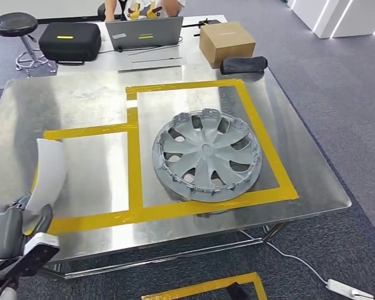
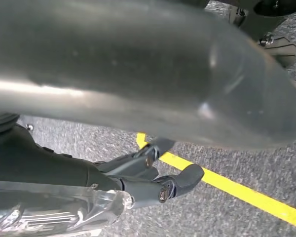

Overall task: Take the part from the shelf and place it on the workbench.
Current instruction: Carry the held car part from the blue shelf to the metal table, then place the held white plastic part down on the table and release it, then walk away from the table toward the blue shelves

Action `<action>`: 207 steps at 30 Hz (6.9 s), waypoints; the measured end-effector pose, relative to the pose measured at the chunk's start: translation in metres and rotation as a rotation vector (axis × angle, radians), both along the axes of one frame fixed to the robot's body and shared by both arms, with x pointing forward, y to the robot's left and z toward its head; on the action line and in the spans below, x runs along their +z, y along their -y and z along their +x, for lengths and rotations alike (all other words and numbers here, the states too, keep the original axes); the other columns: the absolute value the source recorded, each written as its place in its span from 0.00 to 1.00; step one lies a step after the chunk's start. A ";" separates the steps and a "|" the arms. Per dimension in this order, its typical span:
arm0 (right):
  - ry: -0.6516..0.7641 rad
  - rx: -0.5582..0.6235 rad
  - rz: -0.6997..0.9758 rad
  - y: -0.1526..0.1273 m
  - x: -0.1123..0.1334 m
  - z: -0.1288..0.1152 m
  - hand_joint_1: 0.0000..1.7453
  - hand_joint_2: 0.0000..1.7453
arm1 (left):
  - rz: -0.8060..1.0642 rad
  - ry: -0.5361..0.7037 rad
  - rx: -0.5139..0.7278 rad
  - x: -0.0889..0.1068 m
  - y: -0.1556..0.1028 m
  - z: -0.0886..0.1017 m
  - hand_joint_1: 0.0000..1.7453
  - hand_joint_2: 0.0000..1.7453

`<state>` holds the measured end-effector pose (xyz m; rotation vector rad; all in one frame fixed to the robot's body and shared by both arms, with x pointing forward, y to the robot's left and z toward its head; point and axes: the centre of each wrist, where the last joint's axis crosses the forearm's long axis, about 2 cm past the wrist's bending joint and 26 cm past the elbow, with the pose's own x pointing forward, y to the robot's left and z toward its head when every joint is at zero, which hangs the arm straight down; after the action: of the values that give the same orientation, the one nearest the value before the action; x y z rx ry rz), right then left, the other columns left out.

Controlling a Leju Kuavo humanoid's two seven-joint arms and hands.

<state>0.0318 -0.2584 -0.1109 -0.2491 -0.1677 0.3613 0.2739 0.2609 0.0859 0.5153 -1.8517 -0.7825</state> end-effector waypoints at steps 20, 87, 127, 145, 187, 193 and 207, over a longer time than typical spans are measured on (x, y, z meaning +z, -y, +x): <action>0.013 0.151 -0.004 0.000 0.002 0.017 0.00 0.00 | 0.797 -0.034 -0.274 -0.033 0.028 0.046 1.00 1.00; 0.041 -0.157 -0.022 -0.005 0.000 -0.016 0.00 0.00 | -0.611 0.593 1.291 -0.024 -0.266 -0.238 0.00 0.00; -0.048 -0.088 -0.056 -0.014 0.001 -0.005 0.00 0.00 | -0.690 -1.351 0.899 -0.198 -0.018 -0.250 0.00 0.00; -0.227 0.060 0.004 -0.016 0.001 0.002 0.00 0.00 | -0.353 -1.505 0.777 -0.197 -0.011 -0.242 0.00 0.00; -0.170 -0.011 0.065 -0.012 0.000 -0.004 0.00 0.00 | -0.298 -1.482 0.688 -0.197 0.000 -0.239 0.00 0.00; -0.172 -0.019 0.066 -0.011 0.000 -0.006 0.00 0.00 | -0.301 -1.475 0.675 -0.197 0.003 -0.239 0.00 0.00; -0.175 -0.079 0.128 -0.010 0.000 -0.004 0.00 0.00 | -0.301 -1.481 0.664 -0.197 0.002 -0.239 0.00 0.00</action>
<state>0.0273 -0.2480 -0.1112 -0.0964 -0.0082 0.2906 0.0354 0.2588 -0.1107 0.1816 -0.3355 -0.2179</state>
